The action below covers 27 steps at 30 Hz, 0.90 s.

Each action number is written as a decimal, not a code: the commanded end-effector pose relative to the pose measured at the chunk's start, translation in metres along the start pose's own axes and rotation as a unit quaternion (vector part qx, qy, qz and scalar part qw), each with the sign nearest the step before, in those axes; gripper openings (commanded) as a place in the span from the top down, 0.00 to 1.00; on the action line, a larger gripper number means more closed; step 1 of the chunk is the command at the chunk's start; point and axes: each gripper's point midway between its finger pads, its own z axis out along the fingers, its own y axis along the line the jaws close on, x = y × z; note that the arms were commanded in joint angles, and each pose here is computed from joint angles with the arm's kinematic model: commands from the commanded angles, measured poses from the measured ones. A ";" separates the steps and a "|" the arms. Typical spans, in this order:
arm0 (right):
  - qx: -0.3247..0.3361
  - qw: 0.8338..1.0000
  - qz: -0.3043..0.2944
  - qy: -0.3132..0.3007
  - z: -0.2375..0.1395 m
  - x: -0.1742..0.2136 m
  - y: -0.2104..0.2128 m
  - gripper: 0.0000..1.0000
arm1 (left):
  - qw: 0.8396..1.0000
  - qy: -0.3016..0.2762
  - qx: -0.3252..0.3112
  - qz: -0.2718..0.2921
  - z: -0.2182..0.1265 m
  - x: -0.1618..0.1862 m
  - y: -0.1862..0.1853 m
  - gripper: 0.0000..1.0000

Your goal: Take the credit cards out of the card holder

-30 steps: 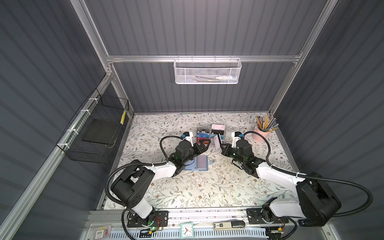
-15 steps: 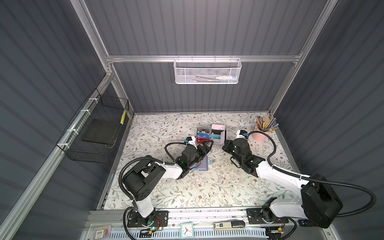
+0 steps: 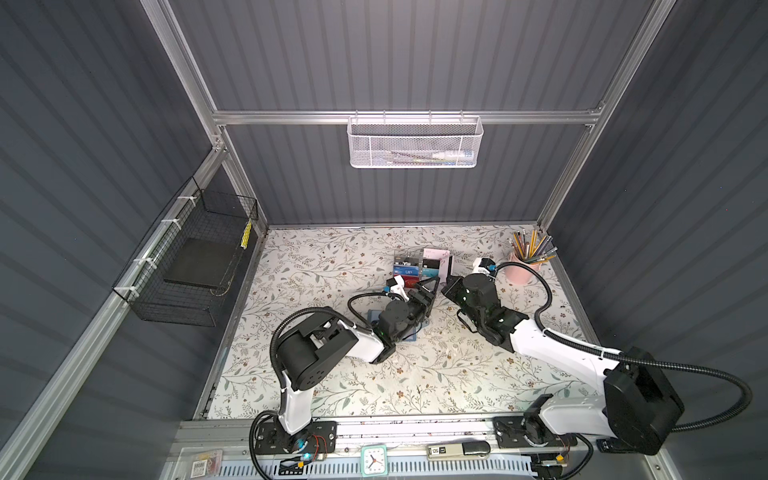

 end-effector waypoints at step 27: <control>-0.032 0.999 0.040 -0.005 0.001 0.002 0.006 1.00 | 0.995 -0.068 0.066 -0.038 0.023 -0.001 -0.012 0.72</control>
